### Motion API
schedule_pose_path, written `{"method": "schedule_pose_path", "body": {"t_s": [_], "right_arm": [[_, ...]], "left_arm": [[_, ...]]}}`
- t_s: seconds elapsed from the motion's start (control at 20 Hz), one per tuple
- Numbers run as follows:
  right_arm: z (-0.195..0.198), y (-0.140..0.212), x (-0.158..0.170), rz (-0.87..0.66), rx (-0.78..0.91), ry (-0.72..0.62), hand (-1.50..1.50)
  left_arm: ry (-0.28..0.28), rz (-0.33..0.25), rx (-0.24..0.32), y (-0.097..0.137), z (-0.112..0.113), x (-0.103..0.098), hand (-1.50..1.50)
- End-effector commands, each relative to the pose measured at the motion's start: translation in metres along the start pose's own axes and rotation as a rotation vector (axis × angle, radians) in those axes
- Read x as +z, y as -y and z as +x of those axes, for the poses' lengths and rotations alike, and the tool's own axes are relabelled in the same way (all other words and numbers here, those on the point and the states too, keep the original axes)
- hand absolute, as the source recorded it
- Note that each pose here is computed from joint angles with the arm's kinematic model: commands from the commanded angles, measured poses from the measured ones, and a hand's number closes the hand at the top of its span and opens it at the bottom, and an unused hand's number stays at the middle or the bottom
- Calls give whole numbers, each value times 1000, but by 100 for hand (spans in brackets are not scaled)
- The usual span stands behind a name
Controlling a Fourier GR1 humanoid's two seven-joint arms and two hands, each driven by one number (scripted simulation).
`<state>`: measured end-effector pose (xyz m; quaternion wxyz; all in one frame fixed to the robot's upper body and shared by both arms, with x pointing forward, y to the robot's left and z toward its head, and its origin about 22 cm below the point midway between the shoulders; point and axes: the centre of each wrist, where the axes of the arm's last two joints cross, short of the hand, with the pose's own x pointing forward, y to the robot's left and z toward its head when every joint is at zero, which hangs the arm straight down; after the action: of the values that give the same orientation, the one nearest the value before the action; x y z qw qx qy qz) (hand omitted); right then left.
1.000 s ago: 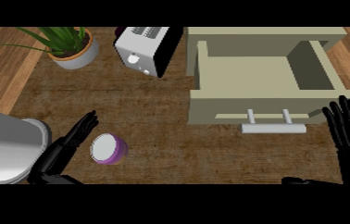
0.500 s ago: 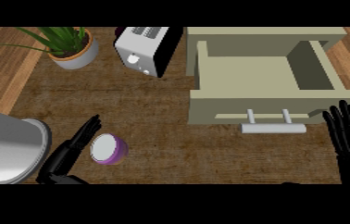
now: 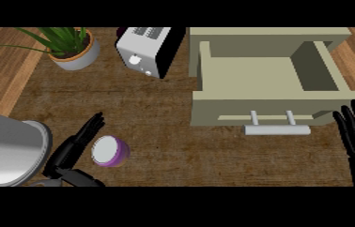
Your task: Pick up the can, place it into the drawer and close the drawer
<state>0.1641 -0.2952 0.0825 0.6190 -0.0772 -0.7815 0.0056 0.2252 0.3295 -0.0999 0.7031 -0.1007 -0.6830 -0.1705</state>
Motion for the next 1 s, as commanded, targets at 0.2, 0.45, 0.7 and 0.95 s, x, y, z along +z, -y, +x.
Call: {"method": "schedule_pose_path", "body": {"t_s": [0.2,0.45,0.7,0.95], "right_arm": [[17,-2,-6,2,8,12,-150],[9,-13,-6,-8,-10,7,-150],[2,11,11,-10,-8,24,-150],[14,2,-18,-10,7,21,-150]], "left_arm": [[3,4,2,8,-3,-30,-150],[1,-32,12,29,1,-33,-150],[-18,-21,10,29,-5,-25,-150],[-12,-37,10,47,-14,-44,-150]]}}
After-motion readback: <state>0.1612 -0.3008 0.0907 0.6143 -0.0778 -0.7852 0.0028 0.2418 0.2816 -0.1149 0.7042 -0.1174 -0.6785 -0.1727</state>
